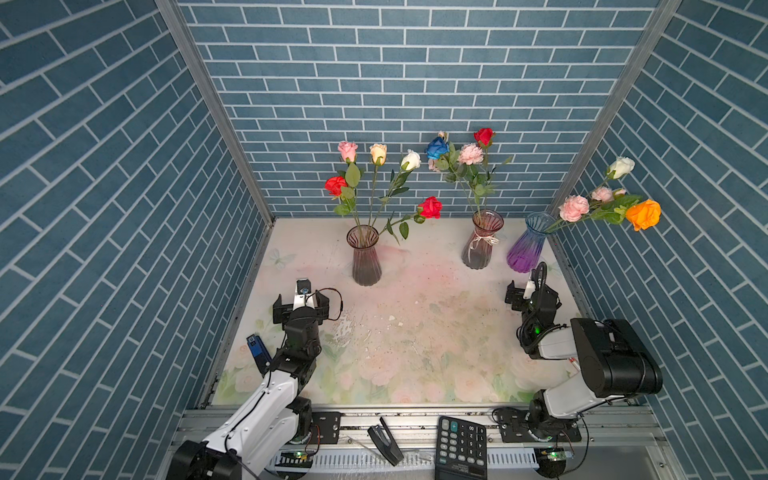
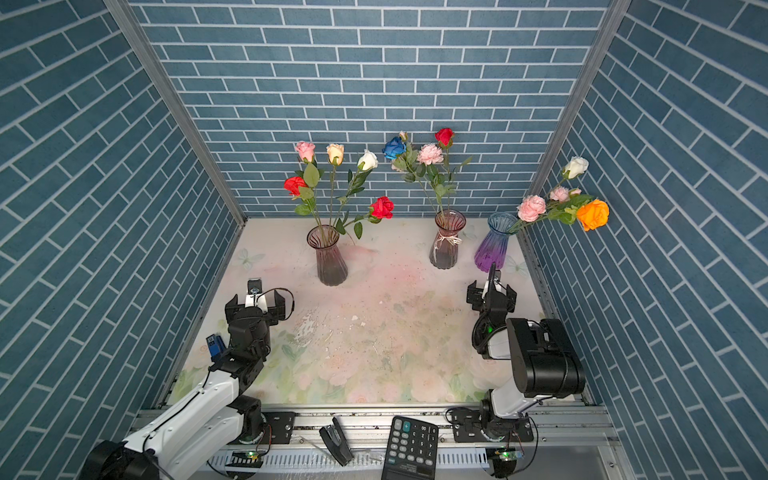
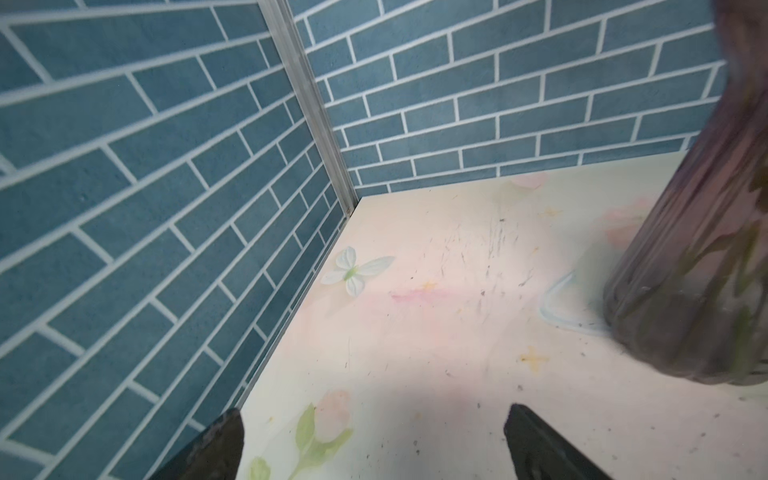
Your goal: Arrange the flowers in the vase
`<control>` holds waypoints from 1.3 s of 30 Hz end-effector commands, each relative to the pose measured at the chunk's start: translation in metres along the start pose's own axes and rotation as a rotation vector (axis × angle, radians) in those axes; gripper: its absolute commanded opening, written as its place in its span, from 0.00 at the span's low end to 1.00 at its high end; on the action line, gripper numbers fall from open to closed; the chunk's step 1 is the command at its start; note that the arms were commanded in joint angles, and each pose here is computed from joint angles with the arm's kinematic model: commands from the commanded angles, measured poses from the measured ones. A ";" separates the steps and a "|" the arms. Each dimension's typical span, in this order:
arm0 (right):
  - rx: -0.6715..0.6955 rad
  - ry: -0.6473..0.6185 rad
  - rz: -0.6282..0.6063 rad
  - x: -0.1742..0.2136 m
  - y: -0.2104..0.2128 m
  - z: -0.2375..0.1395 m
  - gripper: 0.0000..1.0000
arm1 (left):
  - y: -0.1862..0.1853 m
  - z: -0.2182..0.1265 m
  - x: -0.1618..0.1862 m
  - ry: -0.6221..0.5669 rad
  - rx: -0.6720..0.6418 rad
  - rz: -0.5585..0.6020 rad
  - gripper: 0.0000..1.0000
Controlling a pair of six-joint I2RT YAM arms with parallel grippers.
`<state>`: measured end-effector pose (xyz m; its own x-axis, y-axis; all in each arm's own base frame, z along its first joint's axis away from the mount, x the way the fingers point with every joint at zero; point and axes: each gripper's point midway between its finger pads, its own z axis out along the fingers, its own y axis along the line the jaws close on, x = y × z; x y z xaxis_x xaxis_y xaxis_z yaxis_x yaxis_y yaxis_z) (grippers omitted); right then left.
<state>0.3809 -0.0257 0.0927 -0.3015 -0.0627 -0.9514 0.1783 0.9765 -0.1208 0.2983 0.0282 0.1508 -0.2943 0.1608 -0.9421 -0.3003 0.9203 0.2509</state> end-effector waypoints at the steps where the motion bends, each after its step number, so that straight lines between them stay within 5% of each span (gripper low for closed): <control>1: -0.030 0.032 0.025 -0.002 0.002 0.006 0.99 | 0.010 0.004 -0.001 -0.040 -0.019 -0.076 1.00; 8: -0.043 0.041 0.029 -0.002 0.003 0.008 0.99 | 0.017 0.022 0.015 0.006 -0.052 -0.178 1.00; 15: -0.053 0.047 0.033 -0.002 0.003 0.009 0.99 | -0.029 0.054 0.004 0.036 0.158 -0.077 1.00; 23: -0.064 0.055 0.036 -0.001 0.003 0.010 0.99 | -0.036 0.056 0.022 -0.119 0.199 -0.158 0.98; 28: -0.072 0.059 0.040 -0.001 0.004 0.011 0.99 | -0.044 0.066 0.018 -0.086 0.230 -0.130 1.00; 32: -0.075 0.063 0.042 0.000 0.004 0.011 0.99 | -0.054 0.094 0.024 0.088 0.233 -0.084 1.00; 39: -0.096 0.072 0.051 -0.001 0.005 0.013 0.99 | -0.060 0.093 0.021 0.073 0.266 -0.072 1.00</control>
<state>0.3864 -0.0234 0.0757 -0.3930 -0.0257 -0.9192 0.1097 0.9912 -0.0746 0.4016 0.0105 0.1132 -0.2813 0.0608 -0.9577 -0.1002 0.9907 0.0923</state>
